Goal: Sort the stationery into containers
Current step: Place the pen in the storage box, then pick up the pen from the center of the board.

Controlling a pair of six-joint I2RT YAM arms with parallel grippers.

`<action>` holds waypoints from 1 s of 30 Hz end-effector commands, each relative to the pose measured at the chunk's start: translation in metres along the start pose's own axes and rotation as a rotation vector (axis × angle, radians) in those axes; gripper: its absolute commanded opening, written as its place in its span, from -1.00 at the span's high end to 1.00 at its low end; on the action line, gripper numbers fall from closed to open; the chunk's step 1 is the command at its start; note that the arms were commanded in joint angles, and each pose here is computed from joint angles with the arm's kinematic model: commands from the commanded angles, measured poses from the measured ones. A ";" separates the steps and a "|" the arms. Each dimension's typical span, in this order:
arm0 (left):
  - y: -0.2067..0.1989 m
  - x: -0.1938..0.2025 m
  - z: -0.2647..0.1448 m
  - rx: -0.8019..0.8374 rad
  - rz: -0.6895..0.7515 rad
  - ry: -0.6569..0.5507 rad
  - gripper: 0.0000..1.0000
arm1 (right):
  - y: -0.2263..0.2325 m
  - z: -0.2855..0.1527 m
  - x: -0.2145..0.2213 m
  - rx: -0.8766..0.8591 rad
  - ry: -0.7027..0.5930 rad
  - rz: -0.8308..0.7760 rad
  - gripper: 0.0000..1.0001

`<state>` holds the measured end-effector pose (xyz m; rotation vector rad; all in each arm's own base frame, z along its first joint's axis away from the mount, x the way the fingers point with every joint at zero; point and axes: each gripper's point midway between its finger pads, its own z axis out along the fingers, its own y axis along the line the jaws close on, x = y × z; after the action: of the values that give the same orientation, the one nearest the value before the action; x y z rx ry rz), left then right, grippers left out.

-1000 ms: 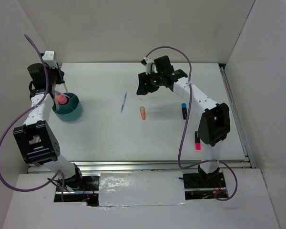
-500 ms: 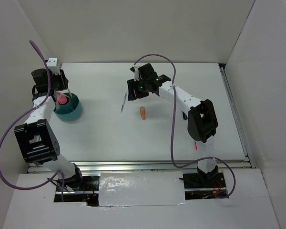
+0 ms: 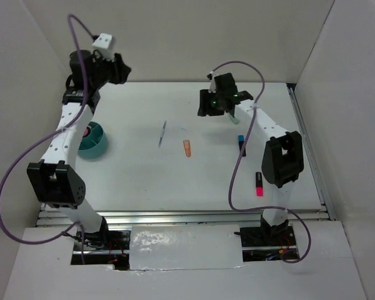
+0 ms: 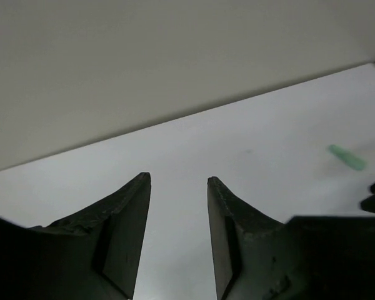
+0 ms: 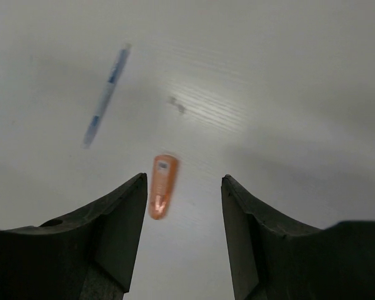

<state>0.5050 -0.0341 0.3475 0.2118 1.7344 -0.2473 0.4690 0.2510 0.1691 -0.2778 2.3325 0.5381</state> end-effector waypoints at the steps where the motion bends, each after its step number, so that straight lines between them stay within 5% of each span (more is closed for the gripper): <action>1: -0.079 0.057 0.040 0.190 -0.088 0.234 -0.09 | -0.053 -0.054 -0.026 0.112 -0.102 0.021 -0.15; 5: -0.118 0.111 0.074 0.190 -0.135 0.426 -0.20 | -0.090 -0.080 -0.015 0.170 -0.105 0.053 -0.15; 10: -0.133 0.166 0.107 0.144 -0.140 0.575 -0.08 | -0.110 -0.102 0.003 0.203 -0.099 0.066 -0.14; 20: -0.124 0.253 0.136 0.083 -0.132 0.720 0.00 | -0.124 -0.119 0.022 0.225 -0.083 0.071 -0.13; 30: -0.134 0.287 0.137 0.105 -0.103 0.803 0.03 | -0.130 -0.119 0.019 0.226 -0.082 0.083 -0.13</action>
<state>0.5478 -0.1913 0.0520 0.2837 2.5287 -0.3650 0.4262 0.0811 0.1673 -0.0346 2.3784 0.3064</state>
